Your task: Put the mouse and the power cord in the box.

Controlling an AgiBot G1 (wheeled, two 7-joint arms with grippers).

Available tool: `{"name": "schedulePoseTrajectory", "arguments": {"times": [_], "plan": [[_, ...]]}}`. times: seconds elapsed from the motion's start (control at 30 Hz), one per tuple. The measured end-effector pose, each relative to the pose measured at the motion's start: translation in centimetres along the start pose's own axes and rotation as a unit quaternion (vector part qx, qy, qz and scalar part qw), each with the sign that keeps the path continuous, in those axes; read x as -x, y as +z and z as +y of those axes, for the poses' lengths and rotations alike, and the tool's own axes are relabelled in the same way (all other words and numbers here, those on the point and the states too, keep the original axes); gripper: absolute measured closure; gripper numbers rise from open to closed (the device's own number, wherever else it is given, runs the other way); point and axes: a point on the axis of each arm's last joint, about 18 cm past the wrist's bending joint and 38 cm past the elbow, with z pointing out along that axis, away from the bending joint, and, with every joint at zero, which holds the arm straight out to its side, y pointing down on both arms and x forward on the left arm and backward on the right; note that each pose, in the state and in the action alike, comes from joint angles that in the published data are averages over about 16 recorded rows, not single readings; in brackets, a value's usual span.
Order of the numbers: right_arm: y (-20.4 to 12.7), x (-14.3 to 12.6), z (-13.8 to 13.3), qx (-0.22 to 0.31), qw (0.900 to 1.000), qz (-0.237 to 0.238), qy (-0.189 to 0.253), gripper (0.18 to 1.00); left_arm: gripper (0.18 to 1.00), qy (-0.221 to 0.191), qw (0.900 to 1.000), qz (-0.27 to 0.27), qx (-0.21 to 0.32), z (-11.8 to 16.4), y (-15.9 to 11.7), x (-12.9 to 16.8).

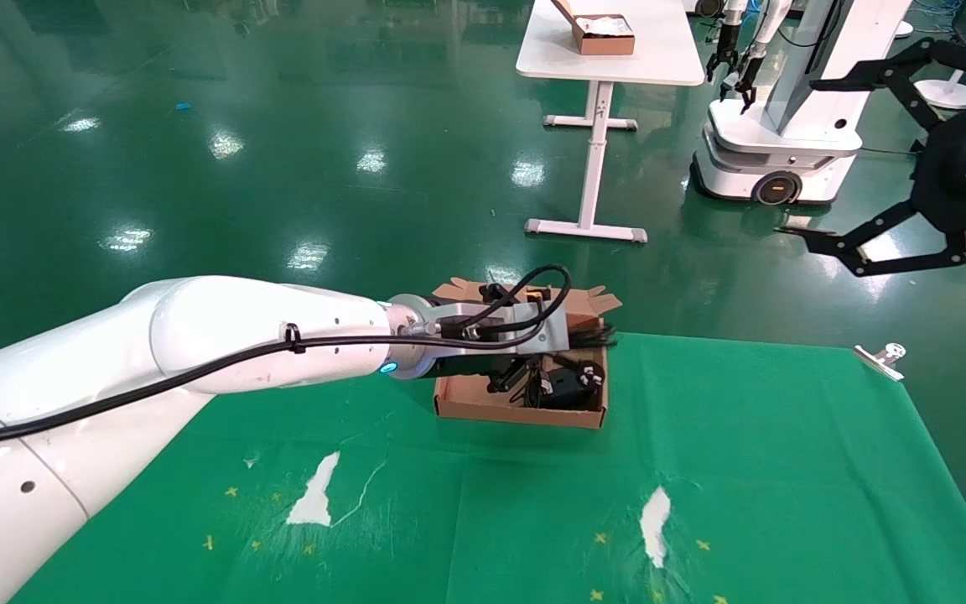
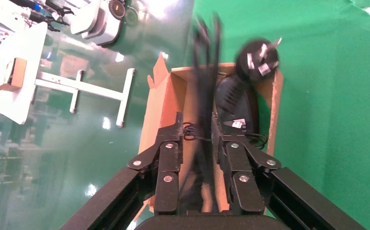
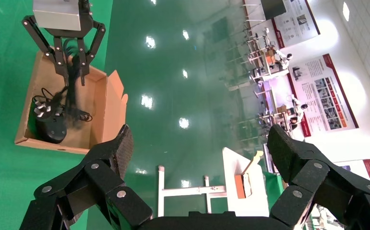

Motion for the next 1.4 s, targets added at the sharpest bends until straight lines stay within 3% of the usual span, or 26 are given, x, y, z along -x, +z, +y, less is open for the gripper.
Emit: {"name": "schedulePoseTrajectory", "arguments": {"times": [0.3,0.5,0.97,1.4], "plan": [[0.8,1.5,-0.5,-0.023,0.999,-0.010,0.040,0.178,0.789,-0.062,0.9973,0.025,-0.029,1.2,-1.0,-1.8],[1.4,3.2,-1.4,-0.050,0.995,-0.026,0.083,0.178,0.676,-0.130,0.9880,0.051,-0.066,2.4,-2.5,-3.7],[2.4,7.4,-3.7,-0.110,0.973,-0.070,0.191,0.178,0.379,-0.259,0.9480,0.091,-0.161,4.8,-8.3,-6.8],[2.7,11.1,-6.0,-0.160,0.936,-0.117,0.291,0.178,0.214,-0.320,0.9080,0.107,-0.248,6.4,-15.7,-8.4]]}}
